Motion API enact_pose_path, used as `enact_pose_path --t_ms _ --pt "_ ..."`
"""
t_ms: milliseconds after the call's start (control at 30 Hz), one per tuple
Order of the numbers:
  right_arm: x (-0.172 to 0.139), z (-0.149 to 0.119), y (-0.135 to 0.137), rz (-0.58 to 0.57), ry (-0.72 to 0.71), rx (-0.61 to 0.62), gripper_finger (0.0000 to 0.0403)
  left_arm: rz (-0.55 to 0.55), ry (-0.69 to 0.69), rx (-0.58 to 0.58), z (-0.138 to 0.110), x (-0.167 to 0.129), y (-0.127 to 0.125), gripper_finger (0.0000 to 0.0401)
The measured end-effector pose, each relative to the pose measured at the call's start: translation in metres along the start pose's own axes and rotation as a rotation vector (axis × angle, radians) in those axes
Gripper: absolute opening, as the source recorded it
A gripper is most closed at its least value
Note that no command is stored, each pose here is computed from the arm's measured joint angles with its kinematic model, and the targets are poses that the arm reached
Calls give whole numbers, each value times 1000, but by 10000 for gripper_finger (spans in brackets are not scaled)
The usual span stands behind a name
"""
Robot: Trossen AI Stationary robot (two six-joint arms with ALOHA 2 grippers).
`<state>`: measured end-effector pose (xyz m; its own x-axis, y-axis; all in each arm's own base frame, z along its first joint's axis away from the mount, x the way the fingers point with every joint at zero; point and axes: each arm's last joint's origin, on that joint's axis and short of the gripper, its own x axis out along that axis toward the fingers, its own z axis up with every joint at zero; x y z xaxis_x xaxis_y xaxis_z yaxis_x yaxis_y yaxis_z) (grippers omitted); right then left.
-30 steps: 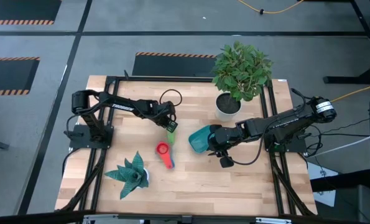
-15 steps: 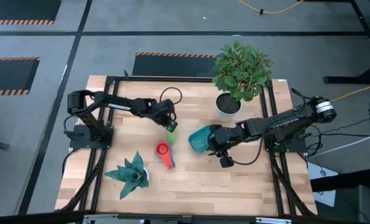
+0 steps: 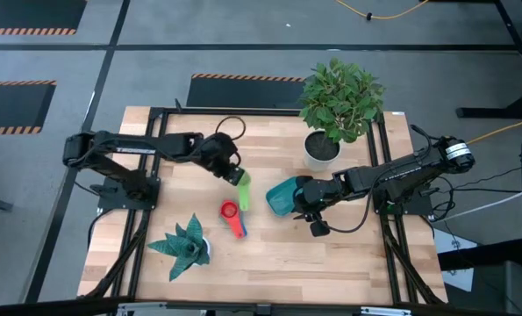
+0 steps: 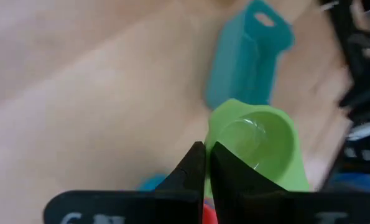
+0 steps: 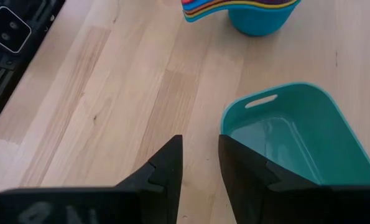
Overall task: Nest measuring cups in basket
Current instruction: Stack the green measuring cup on top of the red measuring cup
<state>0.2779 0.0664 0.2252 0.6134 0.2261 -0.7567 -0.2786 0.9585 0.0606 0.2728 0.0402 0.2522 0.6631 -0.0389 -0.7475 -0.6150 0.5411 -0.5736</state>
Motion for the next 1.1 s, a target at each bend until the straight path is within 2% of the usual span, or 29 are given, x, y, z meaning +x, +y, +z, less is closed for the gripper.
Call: enact_pose_path --t_ms 133,300,500,867,1100 --pt "0 1 0 0 -9 -1 108 -16 58 -87 -22 -11 -13 3" --pt "0 2 0 0 -18 -4 108 -36 120 -182 -50 -12 -30 3" --pt "0 2 0 0 -20 -5 108 20 139 -269 -77 -3 -42 5" --pt "0 3 0 -2 -27 -7 108 199 103 -364 -93 16 -35 6" --pt "0 4 0 -3 -45 -12 108 253 121 -405 -97 32 -32 12"
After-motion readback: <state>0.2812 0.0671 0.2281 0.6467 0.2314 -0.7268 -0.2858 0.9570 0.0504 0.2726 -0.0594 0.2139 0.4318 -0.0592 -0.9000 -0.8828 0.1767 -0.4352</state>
